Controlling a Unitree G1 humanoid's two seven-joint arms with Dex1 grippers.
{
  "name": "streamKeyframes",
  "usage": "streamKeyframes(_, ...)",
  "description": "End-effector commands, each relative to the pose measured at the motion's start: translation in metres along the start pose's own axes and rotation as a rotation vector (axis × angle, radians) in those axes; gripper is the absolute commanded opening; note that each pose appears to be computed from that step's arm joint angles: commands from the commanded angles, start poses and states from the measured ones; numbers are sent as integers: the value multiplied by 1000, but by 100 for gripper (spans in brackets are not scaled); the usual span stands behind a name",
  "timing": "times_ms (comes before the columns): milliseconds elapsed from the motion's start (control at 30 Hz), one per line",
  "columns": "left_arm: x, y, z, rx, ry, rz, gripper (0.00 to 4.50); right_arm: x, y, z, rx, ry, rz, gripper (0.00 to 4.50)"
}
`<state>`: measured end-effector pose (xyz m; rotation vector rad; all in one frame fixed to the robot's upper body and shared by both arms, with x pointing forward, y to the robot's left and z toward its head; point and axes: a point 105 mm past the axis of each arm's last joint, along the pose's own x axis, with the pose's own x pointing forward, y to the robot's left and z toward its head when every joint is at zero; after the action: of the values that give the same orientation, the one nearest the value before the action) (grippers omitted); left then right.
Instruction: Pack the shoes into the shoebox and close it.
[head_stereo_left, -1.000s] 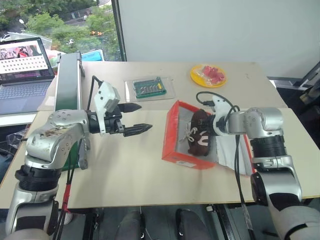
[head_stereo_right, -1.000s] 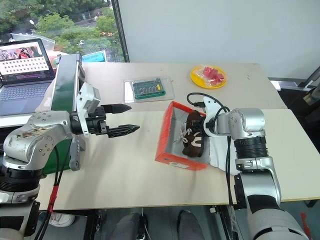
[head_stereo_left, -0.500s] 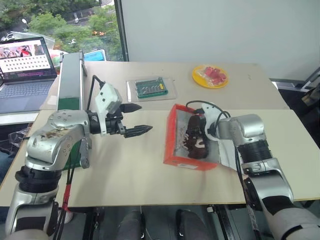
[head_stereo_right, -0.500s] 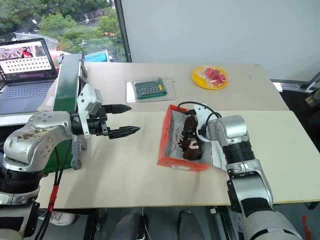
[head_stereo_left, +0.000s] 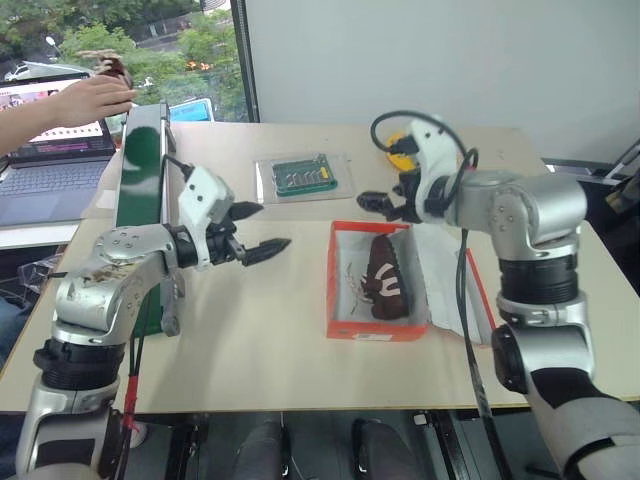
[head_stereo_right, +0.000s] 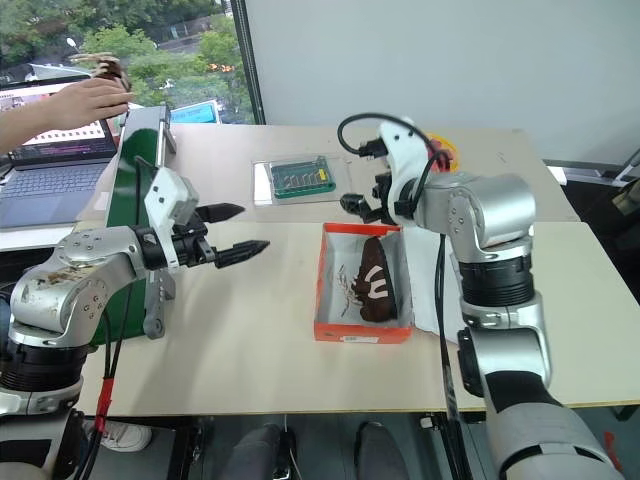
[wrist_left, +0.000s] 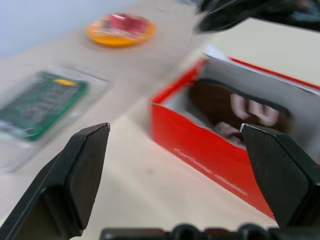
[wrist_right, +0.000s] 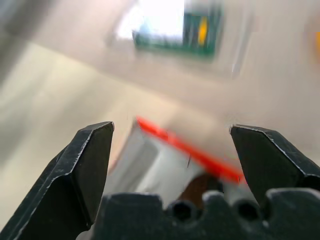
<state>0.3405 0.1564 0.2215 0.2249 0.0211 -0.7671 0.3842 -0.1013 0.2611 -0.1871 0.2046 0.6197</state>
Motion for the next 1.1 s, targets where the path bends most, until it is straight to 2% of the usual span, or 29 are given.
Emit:
streamKeyframes(33, -22, 35, 2, -11, -25, 255, 450, -8, 23, 18, -33, -191, 212, 441)
streamKeyframes(133, -45, 57, -3, -97, -67, 434, 450, -6, 40, 3, -119, -195, 341, 441)
streamKeyframes(233, -70, 73, -13, -115, -63, 613, 450, -5, 58, -4, -107, -222, 464, 441)
streamKeyframes(433, -117, 85, -44, -163, -12, 935, 450, 10, 73, -5, -91, -278, 536, 441)
streamKeyframes(500, -125, 82, -58, -206, -5, 991, 450, 16, 89, -10, -90, -293, 608, 441)
streamKeyframes(633, -125, 81, -67, -226, 5, 1017, 450, 30, 101, -25, -140, -279, 649, 441)
streamKeyframes(833, -117, 102, -74, -232, 49, 1020, 450, 40, 103, -27, -206, -284, 681, 441)
streamKeyframes(1100, -107, 153, -67, -235, 100, 1012, 450, 42, 109, -29, -258, -289, 670, 441)
